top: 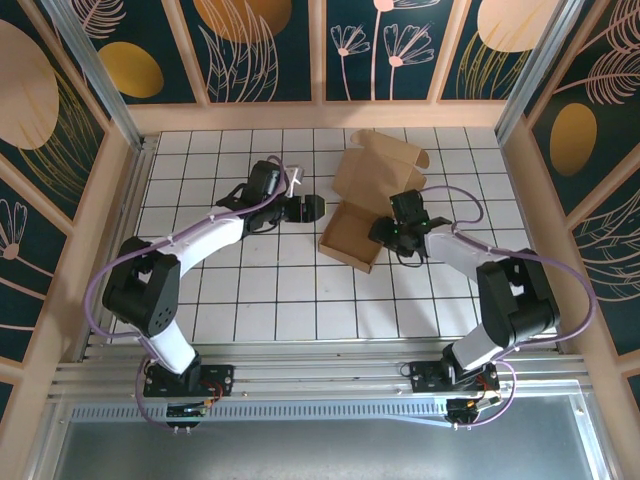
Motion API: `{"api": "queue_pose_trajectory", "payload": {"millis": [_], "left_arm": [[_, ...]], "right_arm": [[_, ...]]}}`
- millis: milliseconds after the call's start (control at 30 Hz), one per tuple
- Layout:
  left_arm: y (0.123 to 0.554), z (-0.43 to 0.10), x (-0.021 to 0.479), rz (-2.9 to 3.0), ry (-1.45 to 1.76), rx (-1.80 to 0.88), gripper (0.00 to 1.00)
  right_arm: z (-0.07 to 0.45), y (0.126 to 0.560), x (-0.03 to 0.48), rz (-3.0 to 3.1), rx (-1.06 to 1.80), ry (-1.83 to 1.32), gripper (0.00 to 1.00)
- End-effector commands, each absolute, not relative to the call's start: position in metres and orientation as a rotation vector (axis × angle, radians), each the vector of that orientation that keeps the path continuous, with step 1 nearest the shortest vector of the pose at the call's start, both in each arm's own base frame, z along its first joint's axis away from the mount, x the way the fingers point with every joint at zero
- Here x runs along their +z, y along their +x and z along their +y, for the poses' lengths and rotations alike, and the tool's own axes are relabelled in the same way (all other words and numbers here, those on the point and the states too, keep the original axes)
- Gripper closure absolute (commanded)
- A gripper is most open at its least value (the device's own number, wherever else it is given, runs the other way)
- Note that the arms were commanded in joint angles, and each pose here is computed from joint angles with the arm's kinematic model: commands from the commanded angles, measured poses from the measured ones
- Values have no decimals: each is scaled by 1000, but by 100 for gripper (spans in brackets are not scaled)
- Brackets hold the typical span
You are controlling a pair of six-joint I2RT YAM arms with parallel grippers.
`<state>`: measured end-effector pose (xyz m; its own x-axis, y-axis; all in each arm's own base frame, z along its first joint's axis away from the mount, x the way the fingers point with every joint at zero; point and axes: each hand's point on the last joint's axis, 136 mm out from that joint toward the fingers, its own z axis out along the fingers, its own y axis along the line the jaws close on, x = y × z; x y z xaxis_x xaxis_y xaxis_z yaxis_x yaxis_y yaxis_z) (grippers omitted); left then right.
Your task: Fold the paper box
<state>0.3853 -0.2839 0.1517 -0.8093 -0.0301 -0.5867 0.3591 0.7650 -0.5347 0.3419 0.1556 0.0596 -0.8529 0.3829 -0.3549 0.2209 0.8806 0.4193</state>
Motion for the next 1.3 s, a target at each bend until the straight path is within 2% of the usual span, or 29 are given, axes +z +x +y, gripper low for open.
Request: {"api": "queue_pose_trajectory", "payload": {"millis": [0, 67, 133, 267, 433, 500, 667, 767, 833, 1000, 1167, 1267], "left_arm": [[373, -276, 163, 2357, 258, -885, 22], [368, -272, 161, 2361, 247, -875, 21], [364, -268, 160, 2363, 242, -864, 20], [359, -261, 159, 2367, 220, -845, 19], [362, -252, 160, 2345, 138, -816, 19], [368, -246, 162, 2333, 100, -774, 19], [392, -223, 175, 2295, -6, -695, 19], [412, -214, 177, 2300, 8, -675, 20], [425, -218, 178, 2309, 74, -662, 21], [455, -229, 168, 2347, 172, -739, 23], [485, -229, 153, 2378, 178, -821, 26], [495, -235, 146, 2388, 222, -881, 28]], "right_arm": [[165, 360, 63, 2536, 585, 458, 58], [163, 365, 58, 2557, 487, 391, 67], [166, 371, 56, 2556, 377, 263, 72], [189, 380, 55, 2518, 238, -63, 74], [211, 402, 61, 2436, 200, -234, 74], [217, 411, 69, 2427, 212, -238, 71], [227, 412, 124, 2336, 333, -235, 50], [214, 414, 166, 2246, 460, -189, 36], [198, 422, 185, 2193, 553, -153, 33], [162, 453, 183, 2188, 728, -177, 33], [146, 482, 157, 2232, 835, -200, 43], [154, 490, 150, 2233, 895, -264, 47]]}}
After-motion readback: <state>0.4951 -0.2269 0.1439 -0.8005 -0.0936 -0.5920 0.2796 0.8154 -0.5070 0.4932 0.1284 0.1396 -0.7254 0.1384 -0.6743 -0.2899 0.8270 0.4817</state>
